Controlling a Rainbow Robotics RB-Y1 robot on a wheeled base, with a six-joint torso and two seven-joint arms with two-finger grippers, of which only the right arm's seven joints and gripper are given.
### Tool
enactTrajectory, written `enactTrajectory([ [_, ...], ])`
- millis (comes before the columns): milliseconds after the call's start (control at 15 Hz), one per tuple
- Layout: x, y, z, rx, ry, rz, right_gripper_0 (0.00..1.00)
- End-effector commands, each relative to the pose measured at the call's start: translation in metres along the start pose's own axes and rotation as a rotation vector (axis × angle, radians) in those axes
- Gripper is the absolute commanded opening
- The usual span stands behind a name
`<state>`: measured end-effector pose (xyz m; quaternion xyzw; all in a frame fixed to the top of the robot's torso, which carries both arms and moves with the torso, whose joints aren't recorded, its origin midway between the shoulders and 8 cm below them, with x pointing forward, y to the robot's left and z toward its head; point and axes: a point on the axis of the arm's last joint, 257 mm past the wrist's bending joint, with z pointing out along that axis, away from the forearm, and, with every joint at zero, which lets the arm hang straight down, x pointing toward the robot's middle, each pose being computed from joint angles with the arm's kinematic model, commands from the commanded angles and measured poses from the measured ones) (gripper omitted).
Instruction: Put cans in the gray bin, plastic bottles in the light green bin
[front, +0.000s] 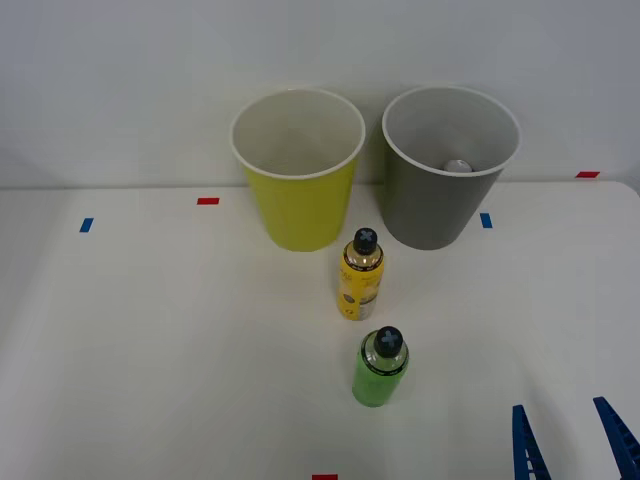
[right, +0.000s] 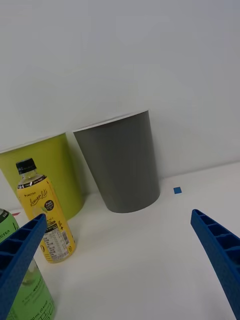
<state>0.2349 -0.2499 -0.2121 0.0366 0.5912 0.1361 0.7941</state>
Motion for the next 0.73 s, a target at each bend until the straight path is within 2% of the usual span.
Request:
enactTrajectory([
  [67, 0.0000, 0.0000, 0.0000, 0.000, 0.000, 0.000, 1.00],
  [733, 0.0000, 0.0000, 0.0000, 0.000, 0.000, 0.000, 1.00],
])
